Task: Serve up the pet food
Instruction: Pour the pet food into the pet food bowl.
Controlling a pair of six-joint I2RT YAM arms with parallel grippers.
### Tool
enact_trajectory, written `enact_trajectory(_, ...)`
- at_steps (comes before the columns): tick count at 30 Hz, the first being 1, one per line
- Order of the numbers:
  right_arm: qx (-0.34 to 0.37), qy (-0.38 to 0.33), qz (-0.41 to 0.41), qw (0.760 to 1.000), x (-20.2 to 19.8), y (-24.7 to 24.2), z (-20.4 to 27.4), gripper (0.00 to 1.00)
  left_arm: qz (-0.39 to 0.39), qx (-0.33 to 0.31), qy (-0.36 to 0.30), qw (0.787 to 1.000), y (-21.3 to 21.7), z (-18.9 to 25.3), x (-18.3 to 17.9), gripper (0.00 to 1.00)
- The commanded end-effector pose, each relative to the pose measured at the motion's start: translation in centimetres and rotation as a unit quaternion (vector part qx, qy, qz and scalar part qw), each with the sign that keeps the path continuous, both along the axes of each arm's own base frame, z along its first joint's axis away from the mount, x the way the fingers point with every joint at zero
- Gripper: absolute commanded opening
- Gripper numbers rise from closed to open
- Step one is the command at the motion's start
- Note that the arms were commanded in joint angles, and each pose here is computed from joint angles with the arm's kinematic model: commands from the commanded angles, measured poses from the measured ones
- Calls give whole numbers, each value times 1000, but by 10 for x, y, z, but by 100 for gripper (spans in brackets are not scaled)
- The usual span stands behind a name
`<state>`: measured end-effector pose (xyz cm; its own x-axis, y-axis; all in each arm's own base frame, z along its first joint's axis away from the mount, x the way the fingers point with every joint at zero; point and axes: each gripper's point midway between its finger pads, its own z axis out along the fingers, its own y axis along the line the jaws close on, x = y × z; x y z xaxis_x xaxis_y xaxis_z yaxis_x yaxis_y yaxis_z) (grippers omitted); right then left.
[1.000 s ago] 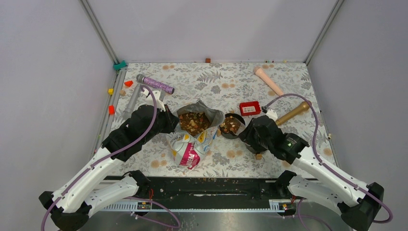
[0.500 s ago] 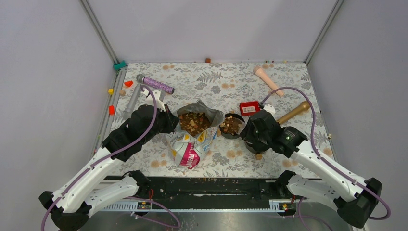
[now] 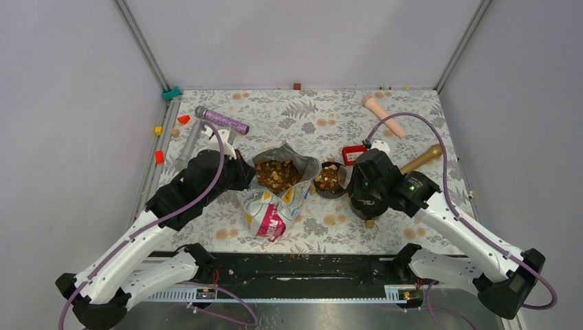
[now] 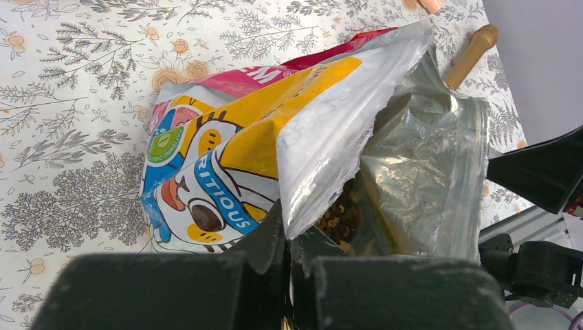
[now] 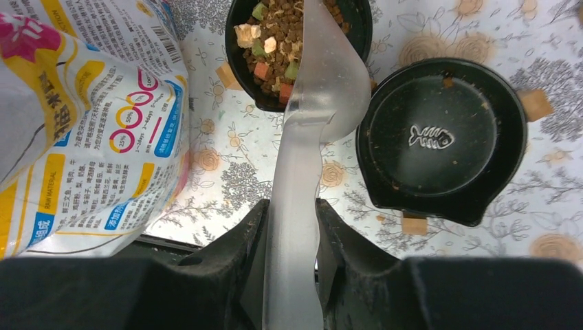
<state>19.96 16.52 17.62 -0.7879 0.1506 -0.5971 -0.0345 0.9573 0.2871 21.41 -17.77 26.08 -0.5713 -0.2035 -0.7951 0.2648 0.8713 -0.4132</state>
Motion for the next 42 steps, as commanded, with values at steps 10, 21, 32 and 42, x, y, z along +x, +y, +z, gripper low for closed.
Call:
enact_trajectory(10,-105,-25,111,988,-9,-27,26,0,-24,-42,-30,998,-17,26,4,0)
enact_trajectory(21,-74,-61,130,987,-9,-19,40,0,-24,-45,-32,998,-16,29,3,0)
enact_trajectory(32,163,-224,127,952,-40,-4,172,0,-23,-45,-30,998,-16,28,3,0)
enact_trajectory(42,259,-47,364,893,-100,76,179,0,-28,-40,-22,999,-19,23,4,0)
